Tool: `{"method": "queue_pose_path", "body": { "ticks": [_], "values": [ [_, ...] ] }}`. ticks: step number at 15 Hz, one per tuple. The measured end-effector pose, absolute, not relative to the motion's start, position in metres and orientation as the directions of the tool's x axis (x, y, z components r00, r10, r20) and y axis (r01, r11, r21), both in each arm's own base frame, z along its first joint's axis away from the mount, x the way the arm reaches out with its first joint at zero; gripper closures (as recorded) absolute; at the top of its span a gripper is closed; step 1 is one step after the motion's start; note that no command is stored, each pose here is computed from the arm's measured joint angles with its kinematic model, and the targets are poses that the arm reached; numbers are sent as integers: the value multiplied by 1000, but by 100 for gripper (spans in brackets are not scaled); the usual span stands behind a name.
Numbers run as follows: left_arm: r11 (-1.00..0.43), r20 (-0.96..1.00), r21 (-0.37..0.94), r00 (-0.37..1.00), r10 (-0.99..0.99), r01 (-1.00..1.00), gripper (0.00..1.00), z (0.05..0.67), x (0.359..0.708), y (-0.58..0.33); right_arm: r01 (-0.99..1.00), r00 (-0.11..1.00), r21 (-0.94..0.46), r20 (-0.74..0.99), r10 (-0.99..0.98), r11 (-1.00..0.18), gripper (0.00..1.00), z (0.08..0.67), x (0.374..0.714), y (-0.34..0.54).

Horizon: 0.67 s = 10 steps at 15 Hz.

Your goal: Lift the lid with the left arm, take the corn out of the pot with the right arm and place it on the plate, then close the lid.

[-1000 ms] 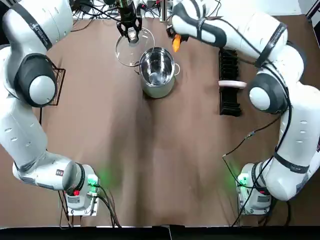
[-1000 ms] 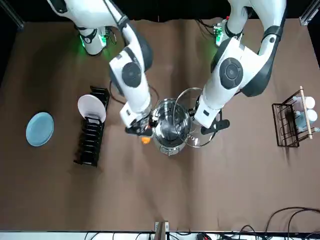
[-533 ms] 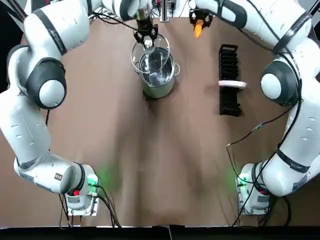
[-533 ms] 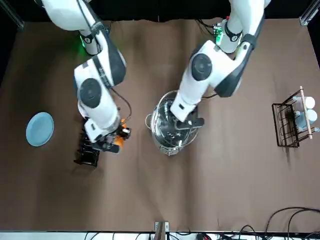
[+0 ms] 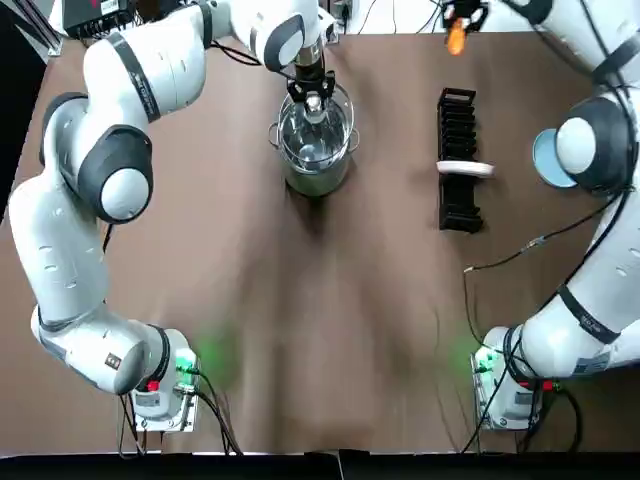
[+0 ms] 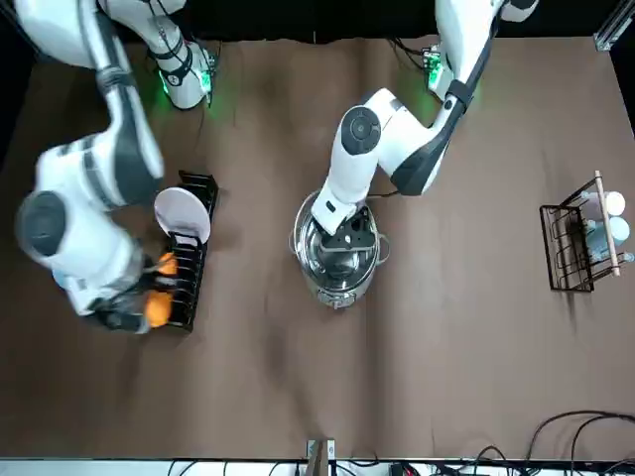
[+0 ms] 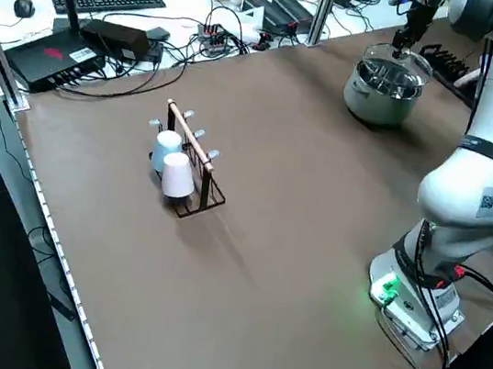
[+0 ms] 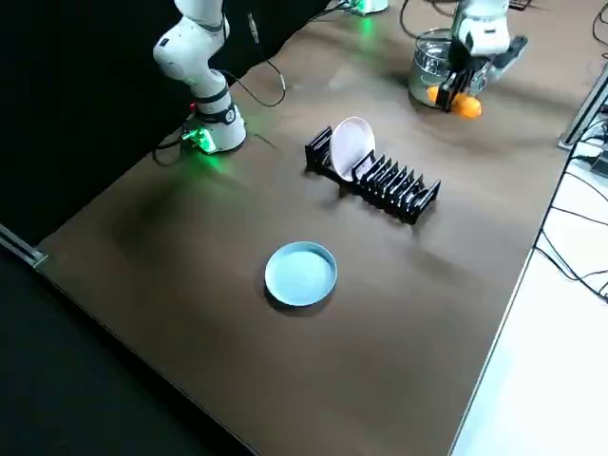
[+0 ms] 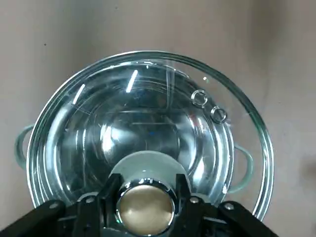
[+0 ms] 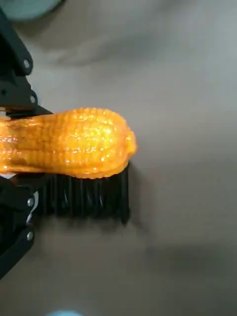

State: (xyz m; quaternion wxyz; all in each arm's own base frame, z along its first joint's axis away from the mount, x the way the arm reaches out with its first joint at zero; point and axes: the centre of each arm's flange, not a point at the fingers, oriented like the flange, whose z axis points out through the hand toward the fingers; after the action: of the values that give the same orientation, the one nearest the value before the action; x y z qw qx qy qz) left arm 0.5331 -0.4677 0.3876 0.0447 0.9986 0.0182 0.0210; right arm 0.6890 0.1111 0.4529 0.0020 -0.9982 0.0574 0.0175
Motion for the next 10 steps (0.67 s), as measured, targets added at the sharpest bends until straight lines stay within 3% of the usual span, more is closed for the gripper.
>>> {"method": "queue_pose_path", "body": {
  "ticks": [10],
  "values": [
    [-999,50,32,999,-19,-21,50,359,523,-482,-63,993,-32,-102,-60,-997,59,376,659,-151]
  ]
}}
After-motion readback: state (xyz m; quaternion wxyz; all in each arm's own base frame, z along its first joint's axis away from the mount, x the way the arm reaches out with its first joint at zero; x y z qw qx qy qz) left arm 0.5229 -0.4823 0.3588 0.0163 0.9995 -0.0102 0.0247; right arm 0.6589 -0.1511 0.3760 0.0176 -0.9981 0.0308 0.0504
